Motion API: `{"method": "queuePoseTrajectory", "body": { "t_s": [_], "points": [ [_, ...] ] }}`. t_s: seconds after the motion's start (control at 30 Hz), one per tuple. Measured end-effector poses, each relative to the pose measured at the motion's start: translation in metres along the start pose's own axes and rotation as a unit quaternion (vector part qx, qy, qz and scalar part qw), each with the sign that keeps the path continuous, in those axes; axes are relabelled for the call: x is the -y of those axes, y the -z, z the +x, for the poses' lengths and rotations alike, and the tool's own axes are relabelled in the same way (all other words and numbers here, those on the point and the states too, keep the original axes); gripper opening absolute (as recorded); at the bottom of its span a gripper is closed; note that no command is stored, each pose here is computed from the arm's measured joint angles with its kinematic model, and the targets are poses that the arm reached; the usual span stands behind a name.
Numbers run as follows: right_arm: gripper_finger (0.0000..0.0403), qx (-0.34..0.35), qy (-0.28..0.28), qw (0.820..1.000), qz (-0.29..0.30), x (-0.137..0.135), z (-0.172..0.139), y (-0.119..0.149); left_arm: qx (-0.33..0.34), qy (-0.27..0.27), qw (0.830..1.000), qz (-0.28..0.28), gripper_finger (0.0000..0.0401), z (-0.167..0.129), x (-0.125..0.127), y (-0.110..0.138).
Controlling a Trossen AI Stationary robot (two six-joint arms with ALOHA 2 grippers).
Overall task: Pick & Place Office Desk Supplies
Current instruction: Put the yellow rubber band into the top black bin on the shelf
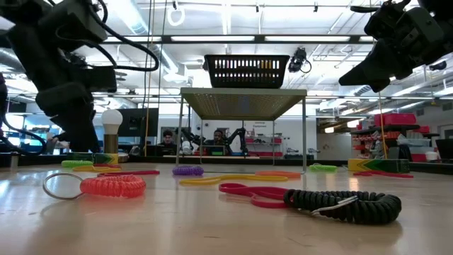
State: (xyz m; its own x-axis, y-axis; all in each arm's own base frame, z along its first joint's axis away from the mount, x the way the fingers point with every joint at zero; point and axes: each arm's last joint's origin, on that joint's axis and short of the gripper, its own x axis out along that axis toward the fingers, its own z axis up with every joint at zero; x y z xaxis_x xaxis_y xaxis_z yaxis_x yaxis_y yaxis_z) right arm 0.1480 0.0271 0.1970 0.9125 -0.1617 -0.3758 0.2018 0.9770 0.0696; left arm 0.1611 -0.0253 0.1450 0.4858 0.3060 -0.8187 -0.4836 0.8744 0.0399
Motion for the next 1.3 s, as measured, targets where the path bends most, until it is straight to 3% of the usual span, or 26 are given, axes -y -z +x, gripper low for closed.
{"method": "queuePoseTrajectory", "body": {
  "t_s": [0.37,0.8,0.97,1.17,1.3],
  "points": [
    [0.0007,0.0,0.0,1.0,0.0,0.0,0.0,0.0,-0.002,0.012,1.0,-0.003,0.0186,0.009,-0.004,0.008],
    [0.0007,0.0,0.0,1.0,0.0,0.0,0.0,0.0,-0.001,0.015,0.999,0.035,0.018,0.023,0.005,0.007],
    [0.0007,0.0,0.0,1.0,0.0,0.0,0.0,0.0,-0.001,0.008,0.999,0.05,0.0133,0.029,0.008,0.007],
    [0.0007,0.0,0.0,1.0,0.0,0.0,0.0,0.0,-0.01,0.022,0.998,0.064,0.0017,0.032,0.003,0.002],
    [0.0007,0.0,0.0,1.0,0.0,0.0,0.0,0.0,-0.009,0.021,0.997,0.075,0.0007,0.031,-0.001,0.0]
  ]
}}
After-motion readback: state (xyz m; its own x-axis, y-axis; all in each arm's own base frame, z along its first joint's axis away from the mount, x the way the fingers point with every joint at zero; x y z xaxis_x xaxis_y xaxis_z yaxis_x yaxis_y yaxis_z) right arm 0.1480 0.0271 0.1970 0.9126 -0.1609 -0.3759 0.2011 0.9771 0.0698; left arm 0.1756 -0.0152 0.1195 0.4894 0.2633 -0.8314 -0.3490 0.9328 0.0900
